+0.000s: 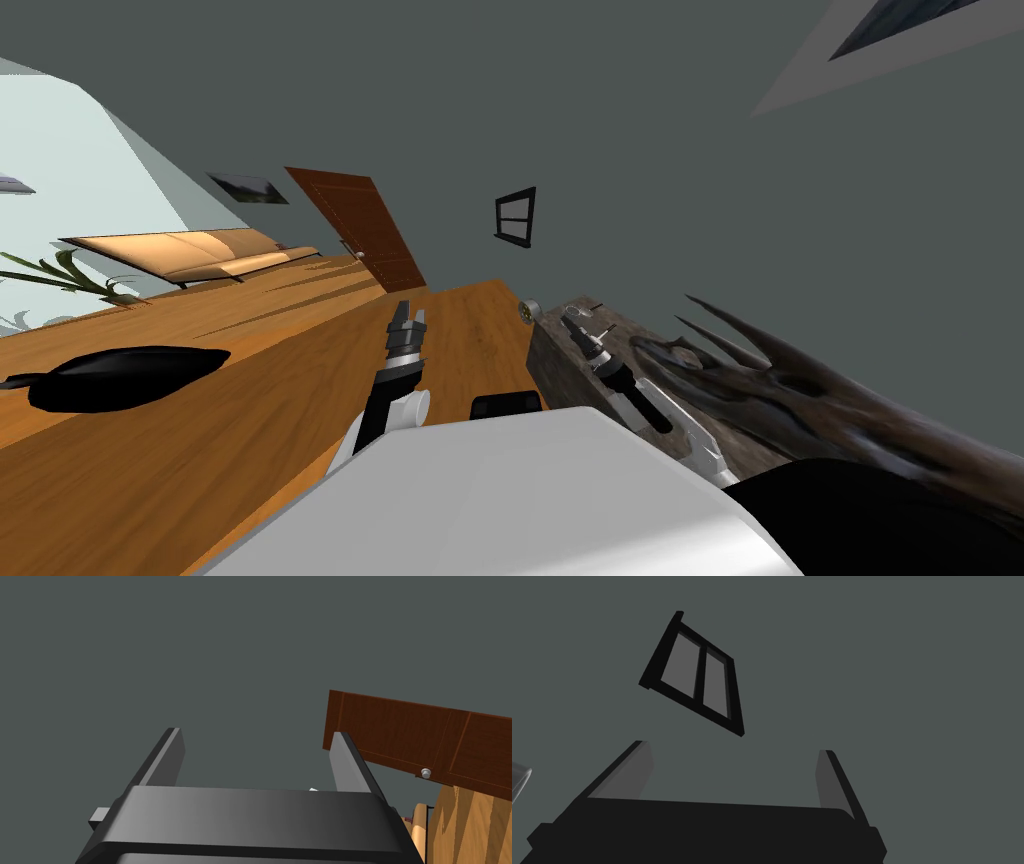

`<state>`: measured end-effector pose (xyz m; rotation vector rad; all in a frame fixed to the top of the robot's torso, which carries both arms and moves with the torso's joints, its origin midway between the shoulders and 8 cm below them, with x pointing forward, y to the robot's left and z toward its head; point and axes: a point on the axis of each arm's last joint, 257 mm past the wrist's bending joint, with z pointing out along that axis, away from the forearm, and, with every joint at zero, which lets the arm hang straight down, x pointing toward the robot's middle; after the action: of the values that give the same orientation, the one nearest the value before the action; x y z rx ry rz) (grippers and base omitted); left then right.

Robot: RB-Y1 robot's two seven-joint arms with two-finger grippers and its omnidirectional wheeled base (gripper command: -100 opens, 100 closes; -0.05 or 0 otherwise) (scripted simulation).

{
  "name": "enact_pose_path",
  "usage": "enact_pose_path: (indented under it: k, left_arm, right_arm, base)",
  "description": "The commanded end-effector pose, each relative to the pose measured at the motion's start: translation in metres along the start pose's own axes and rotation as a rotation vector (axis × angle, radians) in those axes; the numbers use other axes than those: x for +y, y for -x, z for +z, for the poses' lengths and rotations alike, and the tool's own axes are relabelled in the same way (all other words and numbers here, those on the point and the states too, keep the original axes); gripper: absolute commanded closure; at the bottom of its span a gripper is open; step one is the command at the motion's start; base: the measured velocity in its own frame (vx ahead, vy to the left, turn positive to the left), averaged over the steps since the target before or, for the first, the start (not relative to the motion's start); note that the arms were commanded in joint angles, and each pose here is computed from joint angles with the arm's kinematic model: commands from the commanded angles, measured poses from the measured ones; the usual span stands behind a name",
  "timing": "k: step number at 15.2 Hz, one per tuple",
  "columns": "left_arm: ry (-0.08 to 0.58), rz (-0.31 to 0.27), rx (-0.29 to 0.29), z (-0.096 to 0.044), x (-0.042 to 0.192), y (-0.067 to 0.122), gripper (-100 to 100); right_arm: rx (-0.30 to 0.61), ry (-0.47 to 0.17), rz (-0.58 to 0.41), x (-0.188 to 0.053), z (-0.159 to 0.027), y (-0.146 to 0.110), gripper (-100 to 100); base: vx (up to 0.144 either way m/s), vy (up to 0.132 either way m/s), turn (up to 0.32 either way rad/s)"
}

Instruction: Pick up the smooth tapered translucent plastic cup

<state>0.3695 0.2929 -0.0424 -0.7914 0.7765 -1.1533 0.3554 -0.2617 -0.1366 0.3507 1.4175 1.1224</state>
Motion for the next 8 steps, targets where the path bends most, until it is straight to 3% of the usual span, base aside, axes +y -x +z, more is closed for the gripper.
enact_pose_path:
  k: [1,5,8]
  left_arm:
    - [0.000,0.000,0.000,0.000,0.000,0.000,0]
    - [0.000,0.000,0.000,0.000,0.000,0.000,0]
    - [0.000,0.000,0.000,0.000,0.000,0.000,0]
  right_arm:
    - [0.039,-0.009,-0.025,-0.004,-0.004,-0.001,-100]
    - [0.139,-0.058,-0.086,-0.026,-0.020,-0.011,-100]
    - [0.174,-0.059,-0.110,-0.027,-0.021,-0.011,-100]
  base:
    - [0.008,-0.013,0.023]
    - [0.012,-0.015,0.051]
    - [0.009,-0.013,0.036]
